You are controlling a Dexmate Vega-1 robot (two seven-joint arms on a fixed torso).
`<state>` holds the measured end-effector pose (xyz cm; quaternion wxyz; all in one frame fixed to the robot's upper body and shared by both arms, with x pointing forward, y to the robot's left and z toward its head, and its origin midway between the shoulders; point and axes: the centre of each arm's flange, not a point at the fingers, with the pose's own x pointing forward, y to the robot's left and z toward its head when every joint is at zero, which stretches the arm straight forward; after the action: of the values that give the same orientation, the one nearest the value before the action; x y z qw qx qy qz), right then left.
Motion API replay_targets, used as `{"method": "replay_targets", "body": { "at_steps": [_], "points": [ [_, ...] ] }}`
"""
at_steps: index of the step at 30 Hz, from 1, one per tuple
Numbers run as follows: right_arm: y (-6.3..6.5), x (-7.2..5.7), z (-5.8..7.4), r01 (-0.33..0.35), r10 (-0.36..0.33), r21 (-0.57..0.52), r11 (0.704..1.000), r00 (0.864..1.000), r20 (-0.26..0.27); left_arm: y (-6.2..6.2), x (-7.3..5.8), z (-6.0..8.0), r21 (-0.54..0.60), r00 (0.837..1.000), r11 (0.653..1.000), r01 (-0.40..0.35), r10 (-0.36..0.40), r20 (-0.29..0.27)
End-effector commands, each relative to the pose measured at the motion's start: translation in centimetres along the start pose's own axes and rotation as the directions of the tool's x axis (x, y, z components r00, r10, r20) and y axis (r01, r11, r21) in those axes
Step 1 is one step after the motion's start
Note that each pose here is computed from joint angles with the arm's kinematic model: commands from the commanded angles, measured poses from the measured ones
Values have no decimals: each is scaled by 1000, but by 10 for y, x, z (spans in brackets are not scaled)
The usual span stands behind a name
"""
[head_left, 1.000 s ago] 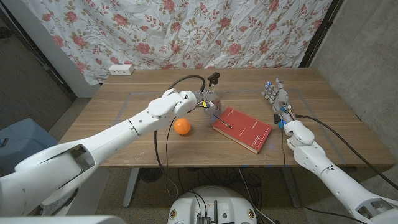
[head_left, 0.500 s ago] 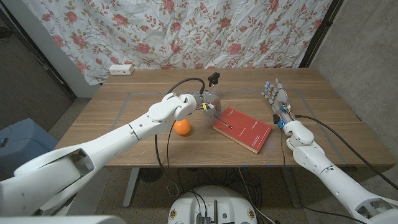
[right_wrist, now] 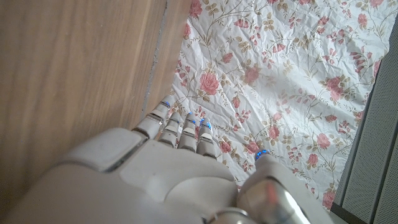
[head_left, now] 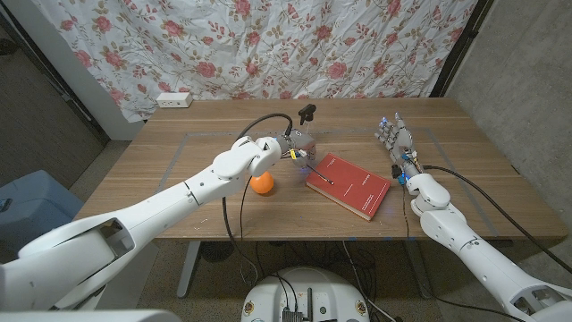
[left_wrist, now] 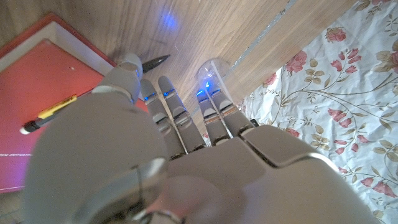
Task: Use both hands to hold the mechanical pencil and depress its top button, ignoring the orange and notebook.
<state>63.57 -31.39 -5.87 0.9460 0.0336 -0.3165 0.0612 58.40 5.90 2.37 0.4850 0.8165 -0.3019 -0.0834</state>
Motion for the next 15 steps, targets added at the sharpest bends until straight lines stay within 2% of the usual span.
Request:
{"method": "replay_targets", "body": {
  "at_steps": [1, 15],
  "points": [
    [-1, -2, -1, 7, -7, -4, 1000, 1000, -4, -4, 0, 1, -11, 1000, 1000, -14, 14, -11],
    [-1, -2, -2, 9, -9, -5, 1000, 1000, -5, -2, 2, -4, -16, 1000, 1000, -10, 10, -6]
  ]
}}
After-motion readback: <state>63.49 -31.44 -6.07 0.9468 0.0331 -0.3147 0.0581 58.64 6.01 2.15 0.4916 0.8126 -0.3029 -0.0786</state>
